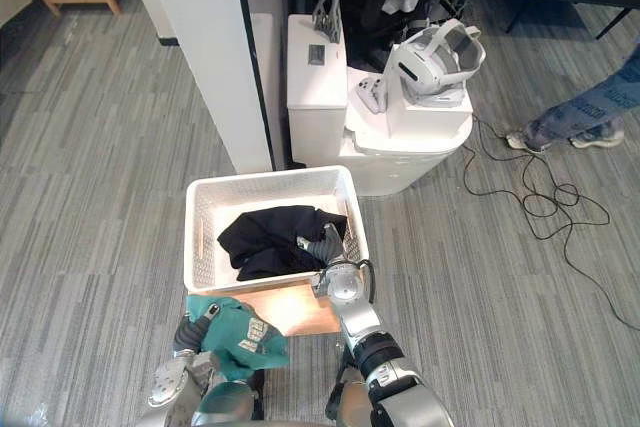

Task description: Tidy the bed and pick cloth on bed and put in laundry

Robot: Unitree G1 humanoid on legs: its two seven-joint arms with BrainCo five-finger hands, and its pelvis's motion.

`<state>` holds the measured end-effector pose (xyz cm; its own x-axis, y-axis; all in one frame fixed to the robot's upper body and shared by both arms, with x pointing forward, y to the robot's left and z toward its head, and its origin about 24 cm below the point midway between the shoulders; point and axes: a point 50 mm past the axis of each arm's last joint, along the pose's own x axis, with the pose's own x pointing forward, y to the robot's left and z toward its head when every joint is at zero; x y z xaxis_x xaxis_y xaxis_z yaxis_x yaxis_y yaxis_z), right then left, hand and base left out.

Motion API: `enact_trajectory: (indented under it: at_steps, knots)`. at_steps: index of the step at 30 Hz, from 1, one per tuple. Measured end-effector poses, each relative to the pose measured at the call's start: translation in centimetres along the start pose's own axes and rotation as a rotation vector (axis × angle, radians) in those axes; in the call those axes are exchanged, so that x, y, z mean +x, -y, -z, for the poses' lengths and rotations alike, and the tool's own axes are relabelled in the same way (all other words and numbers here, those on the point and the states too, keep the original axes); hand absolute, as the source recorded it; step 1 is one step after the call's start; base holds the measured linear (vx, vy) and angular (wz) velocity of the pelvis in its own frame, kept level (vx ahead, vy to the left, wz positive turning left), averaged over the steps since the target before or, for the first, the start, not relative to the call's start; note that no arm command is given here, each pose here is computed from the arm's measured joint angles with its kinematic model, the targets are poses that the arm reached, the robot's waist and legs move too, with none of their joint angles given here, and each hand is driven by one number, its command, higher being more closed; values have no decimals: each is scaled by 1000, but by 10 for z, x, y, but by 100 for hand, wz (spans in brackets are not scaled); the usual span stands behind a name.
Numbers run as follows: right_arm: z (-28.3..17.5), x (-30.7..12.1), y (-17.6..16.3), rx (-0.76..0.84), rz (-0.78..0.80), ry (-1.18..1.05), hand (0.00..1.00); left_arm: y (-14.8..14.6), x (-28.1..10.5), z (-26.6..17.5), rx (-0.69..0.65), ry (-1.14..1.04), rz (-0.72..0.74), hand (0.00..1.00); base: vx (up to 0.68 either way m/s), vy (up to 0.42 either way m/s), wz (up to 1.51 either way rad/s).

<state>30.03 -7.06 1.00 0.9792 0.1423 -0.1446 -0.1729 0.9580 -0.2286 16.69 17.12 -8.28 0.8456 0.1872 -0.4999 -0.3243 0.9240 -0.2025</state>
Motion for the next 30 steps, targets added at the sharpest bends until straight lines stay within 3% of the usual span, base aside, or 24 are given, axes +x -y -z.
enact_trajectory:
  at_steps: [7,18,22,30]
  knots:
    - [-61,-4,6,-35,32,278,0,1,-1,0,13,3,2,100,-19,-14,-11]
    - [-77,-26,25,-29,122,396,0,-10,-9,2,-13,11,-76,100,-30,-10,-11]
    - [-65,-40,49,-32,228,374,0,-16,-13,7,-40,-2,-114,100,21,10,-9]
    - [41,-97,117,-69,571,-53,0,-33,-22,-16,-83,108,-193,100,7,10,-10]
